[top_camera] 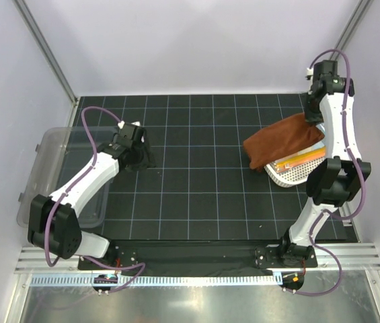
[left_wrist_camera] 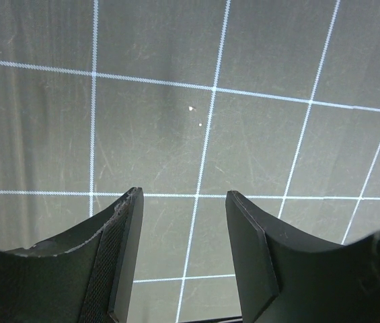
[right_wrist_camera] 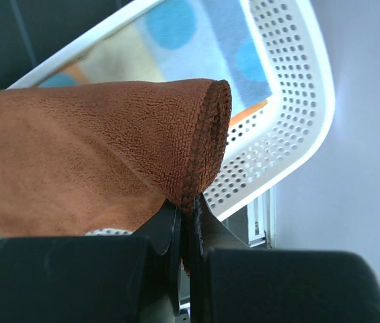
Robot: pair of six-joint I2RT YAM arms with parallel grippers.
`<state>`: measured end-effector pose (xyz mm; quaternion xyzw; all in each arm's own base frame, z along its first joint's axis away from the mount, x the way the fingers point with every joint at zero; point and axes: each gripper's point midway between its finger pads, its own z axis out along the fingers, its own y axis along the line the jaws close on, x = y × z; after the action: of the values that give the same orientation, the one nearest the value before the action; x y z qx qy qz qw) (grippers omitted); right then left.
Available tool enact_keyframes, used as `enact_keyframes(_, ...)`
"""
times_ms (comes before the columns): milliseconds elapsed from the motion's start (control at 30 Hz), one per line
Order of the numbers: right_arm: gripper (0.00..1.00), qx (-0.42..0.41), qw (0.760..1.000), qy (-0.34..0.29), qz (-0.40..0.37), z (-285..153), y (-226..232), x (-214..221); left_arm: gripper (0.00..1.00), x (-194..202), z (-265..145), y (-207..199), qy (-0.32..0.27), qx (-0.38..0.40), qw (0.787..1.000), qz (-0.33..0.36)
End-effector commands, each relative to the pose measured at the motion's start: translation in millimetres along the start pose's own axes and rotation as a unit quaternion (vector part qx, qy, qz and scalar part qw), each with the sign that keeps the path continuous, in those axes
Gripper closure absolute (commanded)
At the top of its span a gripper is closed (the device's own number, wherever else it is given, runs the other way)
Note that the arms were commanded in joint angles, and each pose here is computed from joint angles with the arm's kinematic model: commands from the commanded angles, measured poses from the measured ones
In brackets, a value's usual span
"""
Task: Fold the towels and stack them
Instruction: Neatly place the folded towel into the bin
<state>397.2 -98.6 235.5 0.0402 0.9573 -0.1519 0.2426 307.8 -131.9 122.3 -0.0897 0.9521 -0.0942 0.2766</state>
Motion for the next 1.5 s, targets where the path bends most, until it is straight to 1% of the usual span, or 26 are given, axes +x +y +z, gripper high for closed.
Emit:
enact_keyframes(0,0.99,0.014,1.000,-0.014,-0.003,6.2,-28.1,-14.2,0.44,-12.8,-6.8,-9.7,-0.008,0.020,1.000,0.007)
enact_keyframes(133,0.99,0.000,1.000,-0.017,0.007,22.4,-40.1,-22.2,0.44,-14.4,-7.0,-11.1,-0.006,0.021,1.000,0.009)
enact_keyframes(200,0.99,0.006,1.000,0.001,0.012,38.4,-46.1,-19.6,0.43,-14.9,-6.1,-11.1,-0.003,0.022,1.000,0.009)
enact_keyframes(400,0.99,0.022,0.999,0.013,0.028,67.0,-66.8,-19.9,0.43,-13.6,-4.2,-12.9,0.005,0.024,1.000,0.011)
enact_keyframes(500,0.98,0.018,0.999,-0.005,0.028,78.6,-66.9,-30.2,0.43,-13.3,-3.2,-15.0,0.009,0.027,1.000,0.011)
enact_keyframes(567,0.97,0.020,1.000,0.002,0.024,95.4,-67.4,-28.3,0.43,-12.2,-2.0,-17.7,0.014,0.032,0.999,0.010)
enact_keyframes(667,0.99,0.041,0.998,0.030,0.033,113.3,-79.1,-17.6,0.43,-11.7,-2.0,-18.8,0.016,0.034,0.999,0.005)
enact_keyframes(967,0.99,0.046,0.997,0.026,0.058,131.6,-96.6,-14.6,0.42,-19.6,-5.7,-23.5,0.006,0.040,0.999,0.000)
enact_keyframes(1033,0.99,0.043,0.997,0.020,0.065,134.0,-99.8,-18.0,0.42,-17.1,-4.4,-27.9,0.016,0.050,0.999,-0.001)
enact_keyframes(1100,0.97,0.041,0.997,0.023,0.064,141.2,-99.1,-17.4,0.42,-17.0,-2.2,-29.7,0.020,0.052,0.998,-0.002)
enact_keyframes(1133,0.93,0.044,0.996,0.024,0.069,144.7,-99.3,-17.2,0.42,-16.1,-0.3,-30.6,0.024,0.054,0.998,-0.002)
enact_keyframes(1167,0.85,0.047,0.996,0.028,0.072,146.9,-100.0,-16.1,0.41,-16.3,0.4,-30.5,0.025,0.053,0.998,-0.003)
enact_keyframes(1200,0.61,0.049,0.996,0.034,0.073,148.4,-99.4,-14.1,0.41,-16.4,0.5,-31.1,0.025,0.055,0.998,-0.002)
enact_keyframes(1267,0.41,0.046,0.994,0.032,0.099,147.2,-96.5,-16.5,0.41,-17.9,-1.6,-33.3,0.025,0.059,0.998,-0.001)
enact_keyframes(1300,0.23,0.044,0.993,0.026,0.110,141.3,-93.9,-19.5,0.41,-20.5,-4.5,-34.2,0.021,0.061,0.998,0.000)
enact_keyframes(1333,0.19,0.047,0.991,0.012,0.122,126.4,-94.3,-25.6,0.40,-22.4,-7.0,-36.3,0.019,0.065,0.998,0.001)
enact_keyframes(1367,0.14,0.047,0.988,-0.001,0.144,114.3,-89.8,-31.2,0.39,-31.9,-16.0,-40.9,0.003,0.073,0.997,0.001)
enact_keyframes(1400,0.04,0.038,0.989,-0.008,0.143,104.9,-73.1,-35.1,0.39,-36.8,-22.1,-45.2,-0.004,0.082,0.997,0.000)
enact_keyframes(1433,0.00,0.033,0.989,-0.017,0.143,94.9,-61.4,-39.0,0.35,-45.0,-28.8,-49.5,-0.018,0.092,0.996,-0.001)
enact_keyframes(1467,0.00,0.030,0.984,-0.069,0.161,57.8,-56.0,-57.0,0.32,-59.8,-43.3,-60.4,-0.045,0.117,0.992,0.000)
